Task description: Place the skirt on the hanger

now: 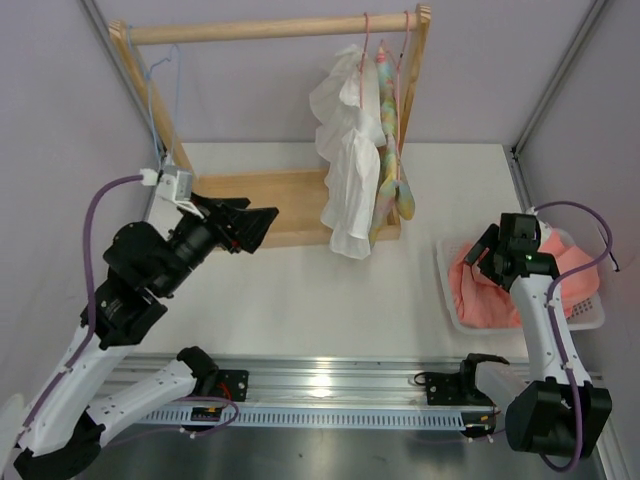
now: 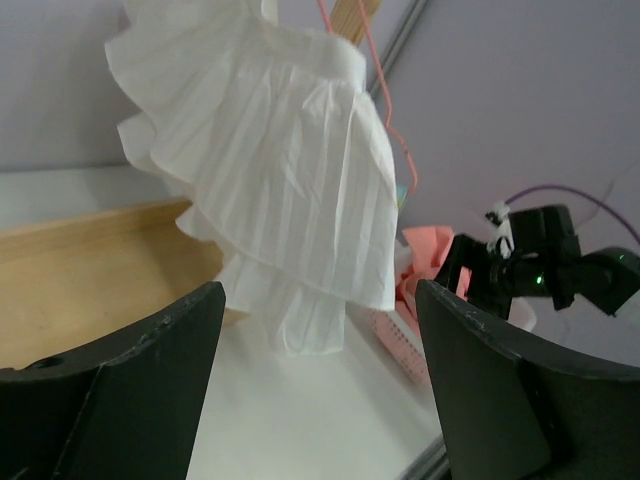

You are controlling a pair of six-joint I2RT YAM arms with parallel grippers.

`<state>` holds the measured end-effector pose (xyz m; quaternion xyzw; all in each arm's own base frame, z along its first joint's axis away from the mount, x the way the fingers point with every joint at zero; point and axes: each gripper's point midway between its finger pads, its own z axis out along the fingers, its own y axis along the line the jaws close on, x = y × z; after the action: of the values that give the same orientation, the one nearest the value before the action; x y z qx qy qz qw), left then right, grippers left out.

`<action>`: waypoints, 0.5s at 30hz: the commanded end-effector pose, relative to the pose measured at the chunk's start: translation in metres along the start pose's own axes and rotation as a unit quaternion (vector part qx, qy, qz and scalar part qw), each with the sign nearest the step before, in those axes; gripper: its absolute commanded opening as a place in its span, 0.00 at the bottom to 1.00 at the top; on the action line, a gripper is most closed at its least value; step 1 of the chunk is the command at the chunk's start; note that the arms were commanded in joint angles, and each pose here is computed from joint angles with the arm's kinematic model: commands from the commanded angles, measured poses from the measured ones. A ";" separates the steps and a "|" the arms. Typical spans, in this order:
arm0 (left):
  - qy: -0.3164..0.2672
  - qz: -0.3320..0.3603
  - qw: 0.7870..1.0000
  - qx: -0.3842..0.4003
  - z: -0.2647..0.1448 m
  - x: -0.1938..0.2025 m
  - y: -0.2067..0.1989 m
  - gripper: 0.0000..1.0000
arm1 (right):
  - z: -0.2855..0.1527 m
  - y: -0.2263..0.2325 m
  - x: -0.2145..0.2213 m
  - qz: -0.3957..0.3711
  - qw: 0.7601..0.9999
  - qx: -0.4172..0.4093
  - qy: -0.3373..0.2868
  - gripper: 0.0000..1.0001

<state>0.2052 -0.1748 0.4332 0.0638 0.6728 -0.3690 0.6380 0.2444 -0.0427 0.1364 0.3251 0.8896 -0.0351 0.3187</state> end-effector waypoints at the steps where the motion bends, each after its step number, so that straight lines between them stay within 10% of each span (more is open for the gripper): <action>1: 0.042 -0.013 0.999 0.005 -0.001 0.030 0.004 0.82 | 0.007 0.014 -0.011 0.027 0.999 -0.019 -0.016 0.86; 15: 0.072 0.020 0.997 -0.010 -0.007 0.047 0.015 0.82 | -0.041 0.046 -0.042 0.031 0.986 -0.121 -0.114 0.98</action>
<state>0.2038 -0.1786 0.3770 0.0831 0.7257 -0.3440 0.5900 0.2649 -0.0209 0.1782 0.3070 0.8508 0.0309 0.4255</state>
